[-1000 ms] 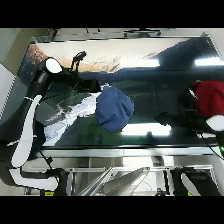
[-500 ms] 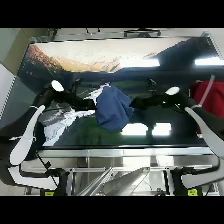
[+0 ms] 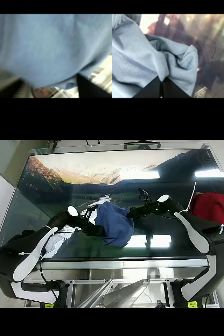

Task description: Fold the shirts.

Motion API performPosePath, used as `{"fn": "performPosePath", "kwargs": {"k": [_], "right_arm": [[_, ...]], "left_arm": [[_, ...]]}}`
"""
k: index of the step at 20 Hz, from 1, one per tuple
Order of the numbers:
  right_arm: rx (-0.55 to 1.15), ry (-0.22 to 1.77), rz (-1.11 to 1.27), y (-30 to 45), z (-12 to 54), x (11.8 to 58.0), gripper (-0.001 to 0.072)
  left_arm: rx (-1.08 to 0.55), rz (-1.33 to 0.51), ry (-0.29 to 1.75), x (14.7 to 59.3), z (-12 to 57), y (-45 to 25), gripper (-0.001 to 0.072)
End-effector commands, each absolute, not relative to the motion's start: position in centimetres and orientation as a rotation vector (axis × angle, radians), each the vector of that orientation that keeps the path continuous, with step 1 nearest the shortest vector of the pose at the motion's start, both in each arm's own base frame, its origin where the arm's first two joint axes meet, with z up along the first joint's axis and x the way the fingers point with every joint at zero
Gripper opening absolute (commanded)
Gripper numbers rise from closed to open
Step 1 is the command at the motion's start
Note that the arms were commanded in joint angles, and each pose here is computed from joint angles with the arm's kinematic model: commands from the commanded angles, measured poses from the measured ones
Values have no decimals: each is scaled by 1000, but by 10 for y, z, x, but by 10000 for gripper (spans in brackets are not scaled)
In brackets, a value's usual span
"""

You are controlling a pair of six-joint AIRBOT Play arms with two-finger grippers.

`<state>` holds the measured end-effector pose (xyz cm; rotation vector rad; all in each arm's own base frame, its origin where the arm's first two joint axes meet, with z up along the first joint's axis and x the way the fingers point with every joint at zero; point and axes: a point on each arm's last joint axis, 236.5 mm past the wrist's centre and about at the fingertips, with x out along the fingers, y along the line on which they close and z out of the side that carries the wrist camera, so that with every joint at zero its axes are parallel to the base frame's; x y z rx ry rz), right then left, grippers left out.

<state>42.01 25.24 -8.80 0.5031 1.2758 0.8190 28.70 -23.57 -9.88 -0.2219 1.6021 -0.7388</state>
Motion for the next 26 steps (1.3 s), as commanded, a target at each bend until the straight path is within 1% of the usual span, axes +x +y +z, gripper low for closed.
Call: {"fn": "performPosePath", "kwargs": {"k": [1,2,3,6,10,12,14,17,21,23,26], "right_arm": [[507,1294,845,255,-86,415,16],[507,1296,855,255,-82,413,15],[505,1292,863,255,-77,412,15],[486,1212,885,249,-36,418,15],[420,979,896,227,67,426,15],[375,848,893,214,123,419,15],[296,787,856,201,157,405,15],[213,855,749,179,159,381,15],[205,1043,763,189,113,339,15],[211,1091,746,196,79,336,16],[239,1133,680,195,34,350,17]], "left_arm": [[-308,-746,1583,289,-94,-247,51],[-353,-760,1572,292,-89,-252,7],[-404,-780,1567,293,-80,-255,7],[-467,-842,1496,299,-43,-255,6],[-425,-923,1303,316,50,-228,7],[-393,-920,1178,327,97,-209,7],[-372,-888,1079,334,130,-191,6],[-386,-841,1030,325,143,-174,7],[-422,-801,1052,312,116,-174,7],[-441,-761,1051,318,97,-175,7],[-452,-750,1106,322,65,-180,7]]}}
